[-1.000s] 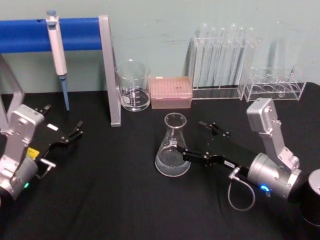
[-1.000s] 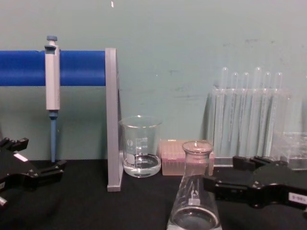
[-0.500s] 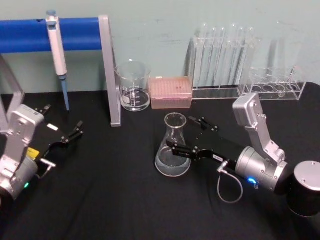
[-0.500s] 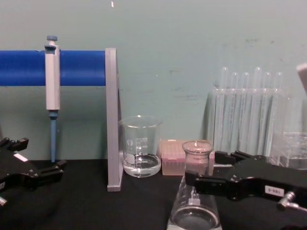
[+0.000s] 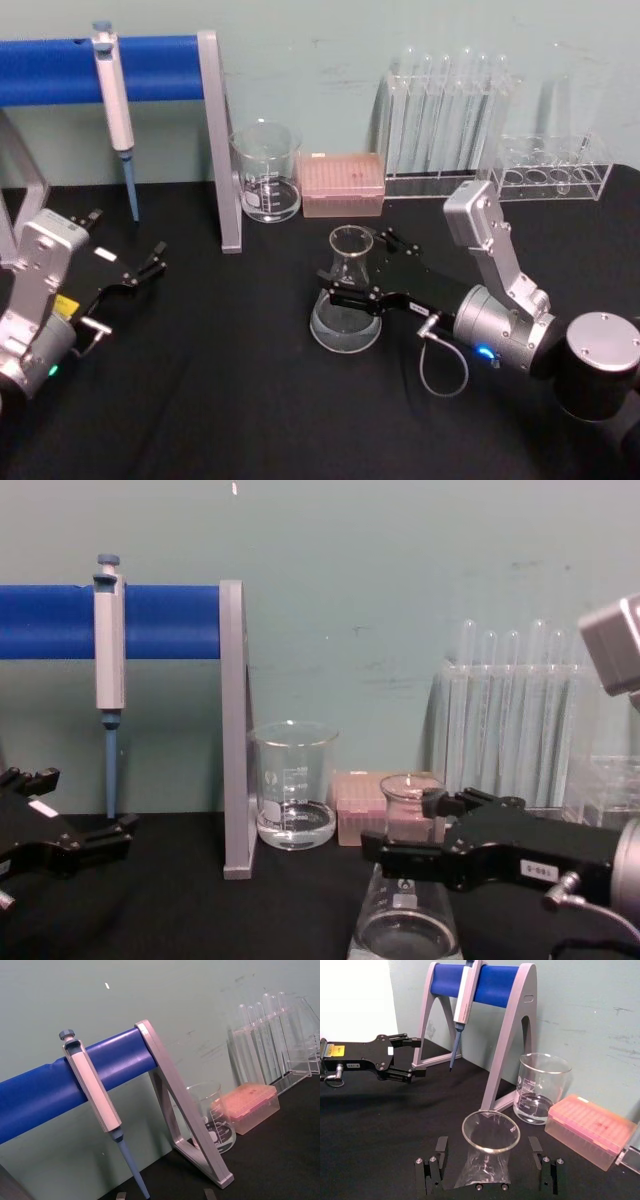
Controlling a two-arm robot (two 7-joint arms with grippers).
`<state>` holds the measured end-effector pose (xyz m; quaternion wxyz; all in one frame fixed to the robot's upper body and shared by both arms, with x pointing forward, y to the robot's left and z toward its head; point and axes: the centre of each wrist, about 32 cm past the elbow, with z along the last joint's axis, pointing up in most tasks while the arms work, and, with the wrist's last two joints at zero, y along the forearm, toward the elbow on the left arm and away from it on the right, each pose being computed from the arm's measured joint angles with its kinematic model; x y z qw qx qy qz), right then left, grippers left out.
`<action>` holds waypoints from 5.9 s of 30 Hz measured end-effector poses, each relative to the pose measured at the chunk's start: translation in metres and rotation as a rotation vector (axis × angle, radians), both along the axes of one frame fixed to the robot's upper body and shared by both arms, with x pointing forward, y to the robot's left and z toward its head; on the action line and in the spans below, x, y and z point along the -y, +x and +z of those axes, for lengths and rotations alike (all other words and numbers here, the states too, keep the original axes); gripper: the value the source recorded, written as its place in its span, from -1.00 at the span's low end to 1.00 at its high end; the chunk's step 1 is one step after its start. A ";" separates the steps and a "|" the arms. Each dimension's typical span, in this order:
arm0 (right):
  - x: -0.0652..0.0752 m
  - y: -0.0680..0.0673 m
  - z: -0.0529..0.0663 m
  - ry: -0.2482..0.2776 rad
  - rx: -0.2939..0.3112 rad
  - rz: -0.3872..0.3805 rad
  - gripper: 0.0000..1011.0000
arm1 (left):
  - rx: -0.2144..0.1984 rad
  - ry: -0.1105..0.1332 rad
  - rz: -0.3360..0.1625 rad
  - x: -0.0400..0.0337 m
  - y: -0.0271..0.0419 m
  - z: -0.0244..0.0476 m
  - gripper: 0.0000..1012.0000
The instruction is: Grasp the erlenmeyer flask with one hand, shake it three times, then place it back.
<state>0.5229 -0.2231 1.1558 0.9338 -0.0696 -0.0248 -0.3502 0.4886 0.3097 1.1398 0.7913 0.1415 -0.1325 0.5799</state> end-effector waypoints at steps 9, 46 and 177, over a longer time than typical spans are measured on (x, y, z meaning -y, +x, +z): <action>-0.006 0.006 -0.001 -0.003 0.001 0.003 0.98 | 0.000 0.000 0.000 0.0000 0.0000 0.0000 0.98; -0.011 0.011 -0.003 0.009 0.005 -0.010 0.96 | 0.000 0.000 0.000 0.0000 0.0000 0.0000 0.98; -0.027 -0.048 0.070 0.066 0.062 0.176 -0.11 | 0.000 0.000 0.000 0.0000 0.0000 0.0000 0.98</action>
